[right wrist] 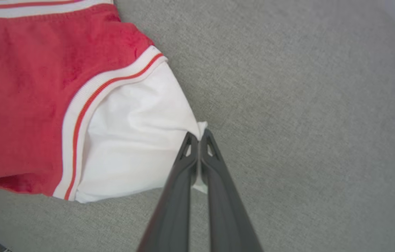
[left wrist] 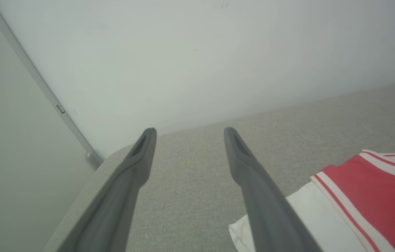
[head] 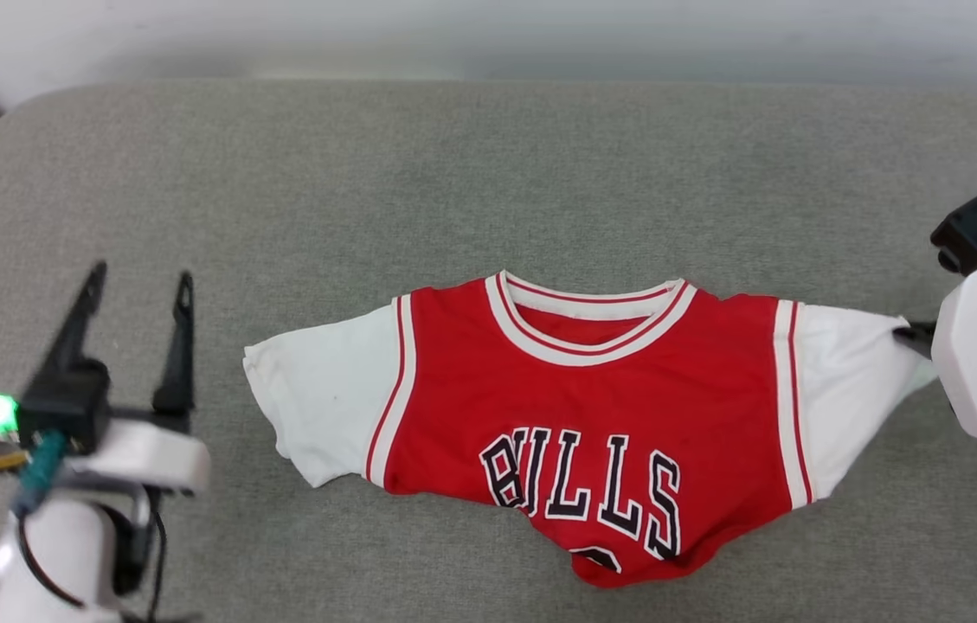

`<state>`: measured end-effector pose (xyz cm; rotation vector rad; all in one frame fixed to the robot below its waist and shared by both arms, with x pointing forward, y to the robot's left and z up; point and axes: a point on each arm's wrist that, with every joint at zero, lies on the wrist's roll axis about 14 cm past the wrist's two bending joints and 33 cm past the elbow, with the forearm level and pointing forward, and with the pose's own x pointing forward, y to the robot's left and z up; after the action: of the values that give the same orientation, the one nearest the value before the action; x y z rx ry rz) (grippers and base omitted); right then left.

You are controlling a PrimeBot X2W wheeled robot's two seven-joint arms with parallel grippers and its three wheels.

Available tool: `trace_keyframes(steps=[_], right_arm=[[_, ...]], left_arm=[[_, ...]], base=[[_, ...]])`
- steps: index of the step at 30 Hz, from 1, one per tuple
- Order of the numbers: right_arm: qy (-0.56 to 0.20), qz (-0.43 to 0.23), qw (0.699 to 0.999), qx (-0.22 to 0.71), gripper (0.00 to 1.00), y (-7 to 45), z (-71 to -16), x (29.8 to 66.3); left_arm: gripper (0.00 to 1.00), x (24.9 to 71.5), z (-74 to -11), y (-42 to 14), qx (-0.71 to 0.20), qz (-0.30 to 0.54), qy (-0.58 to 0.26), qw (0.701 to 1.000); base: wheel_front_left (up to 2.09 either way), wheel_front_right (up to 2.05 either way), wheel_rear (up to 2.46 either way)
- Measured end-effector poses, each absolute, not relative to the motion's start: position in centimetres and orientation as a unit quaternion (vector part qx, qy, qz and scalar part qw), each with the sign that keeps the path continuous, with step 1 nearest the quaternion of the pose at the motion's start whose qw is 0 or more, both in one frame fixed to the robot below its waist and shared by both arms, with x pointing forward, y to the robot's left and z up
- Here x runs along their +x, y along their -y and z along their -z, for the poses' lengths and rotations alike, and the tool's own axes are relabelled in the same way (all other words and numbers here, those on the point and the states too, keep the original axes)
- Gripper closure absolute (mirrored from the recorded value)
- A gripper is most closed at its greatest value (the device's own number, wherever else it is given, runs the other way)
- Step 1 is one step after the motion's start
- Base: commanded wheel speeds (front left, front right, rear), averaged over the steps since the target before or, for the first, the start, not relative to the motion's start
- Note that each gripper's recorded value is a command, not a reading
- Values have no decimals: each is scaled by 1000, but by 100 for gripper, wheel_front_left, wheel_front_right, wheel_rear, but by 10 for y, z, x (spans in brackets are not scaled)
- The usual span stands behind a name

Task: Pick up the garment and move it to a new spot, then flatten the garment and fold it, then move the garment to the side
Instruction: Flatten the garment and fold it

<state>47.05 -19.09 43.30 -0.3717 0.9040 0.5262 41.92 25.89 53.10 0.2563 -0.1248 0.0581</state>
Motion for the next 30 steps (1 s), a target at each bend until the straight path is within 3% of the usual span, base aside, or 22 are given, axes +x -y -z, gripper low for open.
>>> trace_keyframes(steps=[6, 14, 18, 30], right_arm=[[-372, -255, 879, -155, 100, 188, -463, 475], [-365, -265, 880, -151, 100, 182, -455, 469], [-364, -265, 881, -147, 100, 180, -451, 469], [-365, -267, 881, -138, 100, 176, -439, 474]], left_arm=[[0, 459, -563, -266, 157, 11, 45, 986], [0, 491, -545, -264, 160, 61, -108, 979], [0, 491, -520, -253, 163, 107, -205, 959], [0, 460, -440, -221, 152, 212, -447, 855]], base=[[0, 0, 0], [0, 0, 0], [0, 0, 0], [0, 0, 0]])
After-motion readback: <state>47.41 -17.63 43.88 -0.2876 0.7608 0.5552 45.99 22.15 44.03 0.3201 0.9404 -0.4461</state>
